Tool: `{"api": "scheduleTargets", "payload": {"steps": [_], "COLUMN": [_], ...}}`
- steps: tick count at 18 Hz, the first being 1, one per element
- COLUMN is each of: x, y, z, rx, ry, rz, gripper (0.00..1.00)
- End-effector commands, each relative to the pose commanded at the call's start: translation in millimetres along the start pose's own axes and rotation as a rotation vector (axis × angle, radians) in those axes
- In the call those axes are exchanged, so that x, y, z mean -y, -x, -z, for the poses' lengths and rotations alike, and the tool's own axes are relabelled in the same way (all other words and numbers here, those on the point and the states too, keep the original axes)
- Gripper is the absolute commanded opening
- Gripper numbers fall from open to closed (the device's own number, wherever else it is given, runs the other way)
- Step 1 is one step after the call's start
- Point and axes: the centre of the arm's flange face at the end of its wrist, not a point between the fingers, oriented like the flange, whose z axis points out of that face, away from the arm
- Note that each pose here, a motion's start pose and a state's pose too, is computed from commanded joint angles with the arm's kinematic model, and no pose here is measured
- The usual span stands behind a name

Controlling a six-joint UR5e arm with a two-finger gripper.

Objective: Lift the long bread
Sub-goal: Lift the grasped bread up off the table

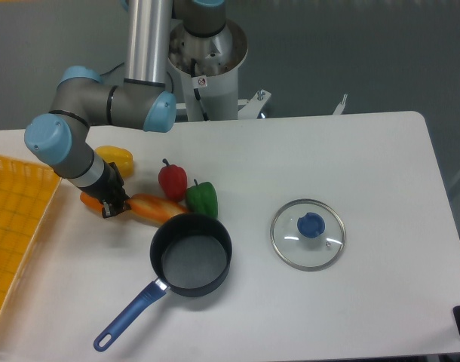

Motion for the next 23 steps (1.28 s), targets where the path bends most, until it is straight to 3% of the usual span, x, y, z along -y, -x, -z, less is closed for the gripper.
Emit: {"api": "scheduleTargets", "payload": {"steps": [13, 23], "x": [-30, -60], "y": [15, 11], "z": [43, 93], "rx": [0.02, -0.015], "ry": [-0.021, -0.065], "rz": [0.048, 0.082], "gripper": [0.1, 0.1]}}
